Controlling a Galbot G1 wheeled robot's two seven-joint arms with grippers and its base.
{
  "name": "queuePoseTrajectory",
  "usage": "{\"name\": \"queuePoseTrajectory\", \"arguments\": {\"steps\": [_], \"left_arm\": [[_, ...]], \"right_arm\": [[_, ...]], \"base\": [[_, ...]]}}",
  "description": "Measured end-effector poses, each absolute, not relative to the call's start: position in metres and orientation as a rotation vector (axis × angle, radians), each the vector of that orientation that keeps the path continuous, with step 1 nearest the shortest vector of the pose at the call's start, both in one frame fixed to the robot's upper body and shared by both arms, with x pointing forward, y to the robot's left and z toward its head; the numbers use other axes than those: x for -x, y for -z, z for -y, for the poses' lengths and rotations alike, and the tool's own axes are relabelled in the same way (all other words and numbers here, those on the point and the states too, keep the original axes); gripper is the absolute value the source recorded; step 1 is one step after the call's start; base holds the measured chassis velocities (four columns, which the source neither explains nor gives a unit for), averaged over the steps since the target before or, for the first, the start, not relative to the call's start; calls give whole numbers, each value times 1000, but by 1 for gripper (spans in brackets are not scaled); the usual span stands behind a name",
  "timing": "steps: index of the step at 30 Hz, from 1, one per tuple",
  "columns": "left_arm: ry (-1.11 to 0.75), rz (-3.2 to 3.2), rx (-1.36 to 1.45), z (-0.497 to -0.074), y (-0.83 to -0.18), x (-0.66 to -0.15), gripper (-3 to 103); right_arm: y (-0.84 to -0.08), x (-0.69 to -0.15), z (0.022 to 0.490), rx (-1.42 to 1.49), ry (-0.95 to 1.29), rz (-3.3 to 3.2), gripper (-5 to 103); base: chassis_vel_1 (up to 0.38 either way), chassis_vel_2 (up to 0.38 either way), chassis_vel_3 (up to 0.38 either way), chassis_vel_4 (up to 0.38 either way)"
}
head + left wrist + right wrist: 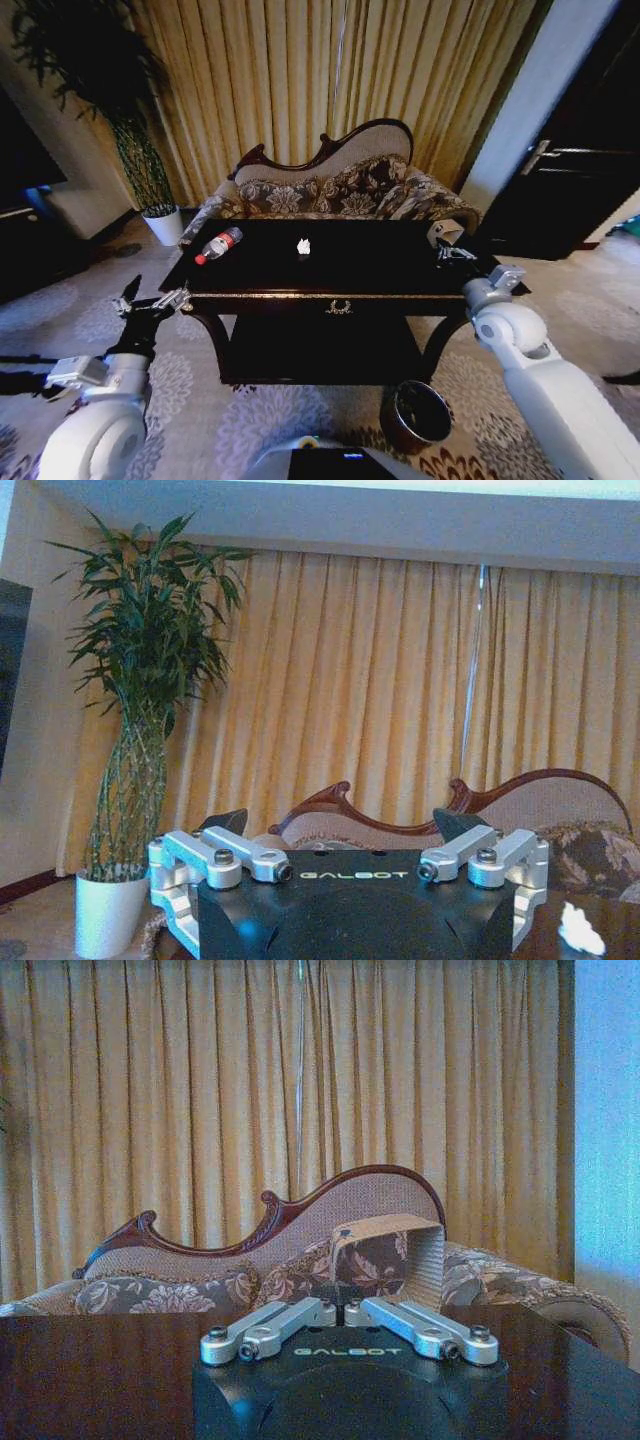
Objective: Move to the front of the table and place the trash on the table into the trash bin.
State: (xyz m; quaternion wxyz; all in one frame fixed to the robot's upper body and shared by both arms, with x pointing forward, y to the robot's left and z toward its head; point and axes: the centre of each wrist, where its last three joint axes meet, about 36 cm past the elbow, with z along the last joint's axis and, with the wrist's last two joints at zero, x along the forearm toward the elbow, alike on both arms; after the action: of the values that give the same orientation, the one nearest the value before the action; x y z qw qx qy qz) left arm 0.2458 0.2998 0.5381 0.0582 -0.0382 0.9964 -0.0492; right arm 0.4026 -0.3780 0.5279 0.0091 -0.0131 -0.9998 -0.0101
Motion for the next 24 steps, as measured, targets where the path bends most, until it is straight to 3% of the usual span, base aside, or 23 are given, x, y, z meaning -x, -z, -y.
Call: {"name": "queuePoseTrajectory", "arguments": {"steps": [14, 24], "left_arm": [[144, -3023, 119, -298, -536, -245, 100], [150, -3024, 128, -298, -535, -245, 100]], "right_arm": [[-517, -403, 377, 56, 43, 3121, 0], [-463, -391, 388, 135, 93, 3001, 0]], "base": [[178, -173, -173, 163], [20, -26, -27, 23]]}}
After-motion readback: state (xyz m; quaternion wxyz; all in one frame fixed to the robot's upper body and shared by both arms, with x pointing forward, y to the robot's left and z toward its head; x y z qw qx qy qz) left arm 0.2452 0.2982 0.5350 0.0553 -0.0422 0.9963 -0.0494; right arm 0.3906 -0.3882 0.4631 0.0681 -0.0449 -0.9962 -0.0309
